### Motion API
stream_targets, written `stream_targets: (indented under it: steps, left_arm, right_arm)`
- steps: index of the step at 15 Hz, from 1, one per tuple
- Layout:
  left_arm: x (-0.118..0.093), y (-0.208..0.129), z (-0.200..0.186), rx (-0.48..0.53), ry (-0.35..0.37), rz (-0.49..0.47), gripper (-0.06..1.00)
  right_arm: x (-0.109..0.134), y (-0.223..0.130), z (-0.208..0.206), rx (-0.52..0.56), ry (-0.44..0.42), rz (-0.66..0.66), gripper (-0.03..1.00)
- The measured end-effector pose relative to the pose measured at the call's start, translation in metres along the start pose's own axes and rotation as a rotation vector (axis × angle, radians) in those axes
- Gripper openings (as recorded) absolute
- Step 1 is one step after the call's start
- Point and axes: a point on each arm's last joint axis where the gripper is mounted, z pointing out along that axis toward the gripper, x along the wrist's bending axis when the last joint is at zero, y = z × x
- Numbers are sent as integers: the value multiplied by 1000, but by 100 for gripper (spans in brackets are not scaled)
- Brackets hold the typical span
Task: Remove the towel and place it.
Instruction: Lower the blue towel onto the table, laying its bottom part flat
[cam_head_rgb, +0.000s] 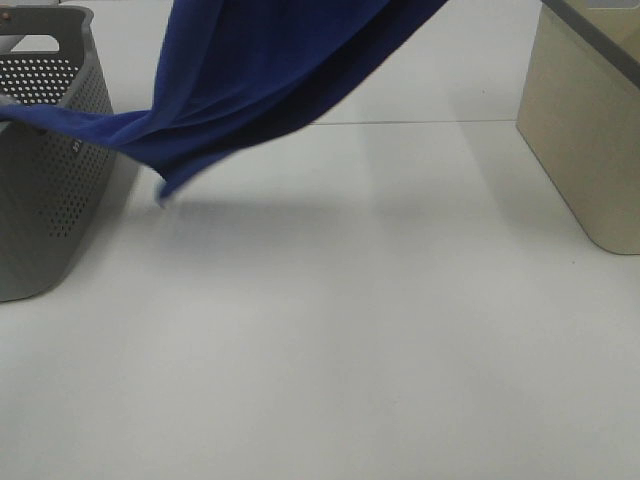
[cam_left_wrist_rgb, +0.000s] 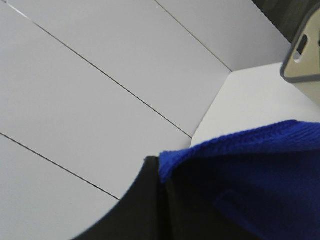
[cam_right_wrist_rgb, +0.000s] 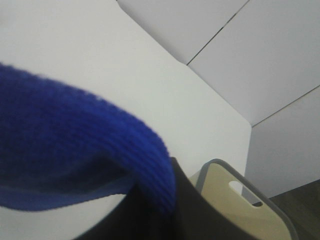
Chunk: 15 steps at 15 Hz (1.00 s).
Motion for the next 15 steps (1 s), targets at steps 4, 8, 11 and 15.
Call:
stream_targets:
  steps: [4,8,11,15]
  left_arm:
    - [20,-33,36,-90,56,-371,0]
    - [11,-44,52,-57,43,-282,0]
    - [13,-56,68,-105,87,-111,0]
    - [26,-87,88,-138,144,-79,0]
  right_arm:
    - [-7,5,16,-91,-130,11,2]
    - [-4,5,34,-121,-152,11,2]
    - [-3,9,46,-164,-165,-20,2]
    - [-3,17,64,-203,-174,-56,2]
